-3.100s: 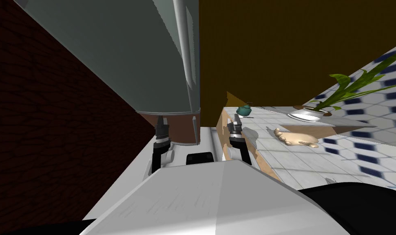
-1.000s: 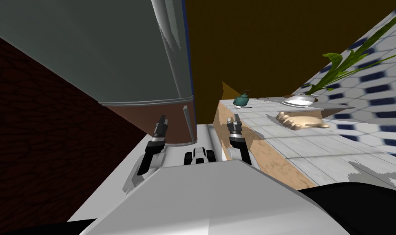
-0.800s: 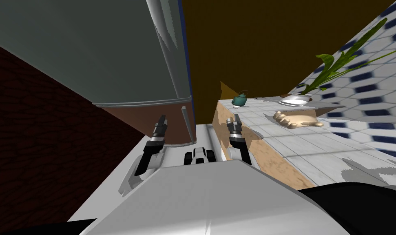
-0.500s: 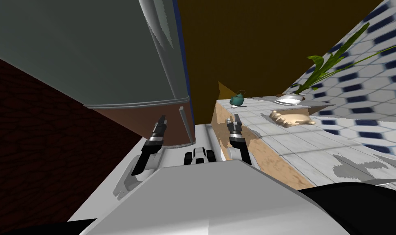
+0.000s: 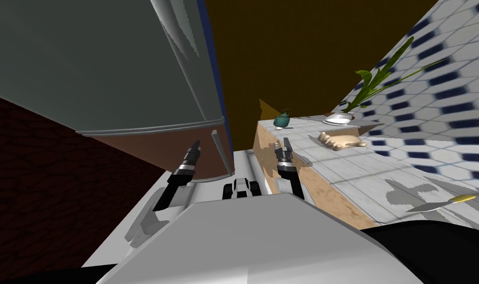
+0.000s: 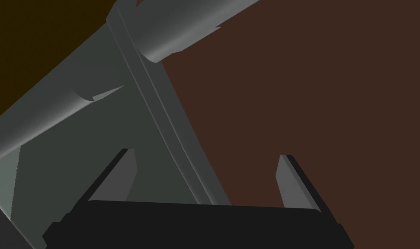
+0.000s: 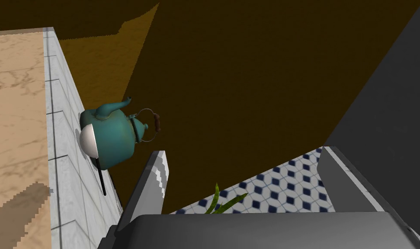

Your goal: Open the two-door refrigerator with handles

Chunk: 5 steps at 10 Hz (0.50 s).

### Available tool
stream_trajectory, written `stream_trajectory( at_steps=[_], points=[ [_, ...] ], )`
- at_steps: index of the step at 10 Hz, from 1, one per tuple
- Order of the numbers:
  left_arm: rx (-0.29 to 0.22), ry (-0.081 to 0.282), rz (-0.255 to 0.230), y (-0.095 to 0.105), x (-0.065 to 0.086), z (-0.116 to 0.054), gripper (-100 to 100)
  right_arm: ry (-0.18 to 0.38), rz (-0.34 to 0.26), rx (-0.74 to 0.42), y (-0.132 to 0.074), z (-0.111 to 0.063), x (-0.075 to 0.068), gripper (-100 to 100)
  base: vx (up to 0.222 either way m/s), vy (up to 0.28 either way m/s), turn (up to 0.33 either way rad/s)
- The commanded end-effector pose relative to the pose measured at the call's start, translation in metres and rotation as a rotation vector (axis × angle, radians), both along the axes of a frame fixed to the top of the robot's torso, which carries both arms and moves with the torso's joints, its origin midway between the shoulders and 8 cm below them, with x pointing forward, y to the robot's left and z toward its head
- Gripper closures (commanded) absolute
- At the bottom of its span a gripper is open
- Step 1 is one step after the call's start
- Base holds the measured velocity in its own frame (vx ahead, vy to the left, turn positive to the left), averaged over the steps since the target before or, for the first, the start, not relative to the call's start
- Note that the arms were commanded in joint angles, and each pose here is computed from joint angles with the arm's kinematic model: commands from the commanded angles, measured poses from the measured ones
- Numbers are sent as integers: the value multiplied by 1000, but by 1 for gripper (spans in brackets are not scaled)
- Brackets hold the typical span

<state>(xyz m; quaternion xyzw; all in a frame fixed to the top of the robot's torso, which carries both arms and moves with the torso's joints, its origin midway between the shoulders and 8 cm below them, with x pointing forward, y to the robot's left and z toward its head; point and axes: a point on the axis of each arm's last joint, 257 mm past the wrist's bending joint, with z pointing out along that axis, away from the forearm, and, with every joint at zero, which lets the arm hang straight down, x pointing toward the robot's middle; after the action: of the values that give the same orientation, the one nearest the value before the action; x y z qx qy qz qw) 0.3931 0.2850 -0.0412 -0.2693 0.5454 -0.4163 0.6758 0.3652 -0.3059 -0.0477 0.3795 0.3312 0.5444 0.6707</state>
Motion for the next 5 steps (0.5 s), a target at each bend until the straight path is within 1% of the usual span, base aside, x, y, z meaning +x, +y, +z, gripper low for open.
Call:
stream_trajectory(
  at_steps=[1, 2, 5],
  points=[
    [15, 44, 16, 7, 3, -8, -100, 0, 0, 0, 0, 0, 0, 0, 11, -16, -36],
    [25, 71, 25, 11, 5, -13, -100, 0, 0, 0, 0, 0, 0, 0, 10, -14, -55],
    [64, 150, 56, 27, 7, -27, -100, 0, 0, 0, 0, 0, 0, 0, 20, -22, -116]
  ],
)
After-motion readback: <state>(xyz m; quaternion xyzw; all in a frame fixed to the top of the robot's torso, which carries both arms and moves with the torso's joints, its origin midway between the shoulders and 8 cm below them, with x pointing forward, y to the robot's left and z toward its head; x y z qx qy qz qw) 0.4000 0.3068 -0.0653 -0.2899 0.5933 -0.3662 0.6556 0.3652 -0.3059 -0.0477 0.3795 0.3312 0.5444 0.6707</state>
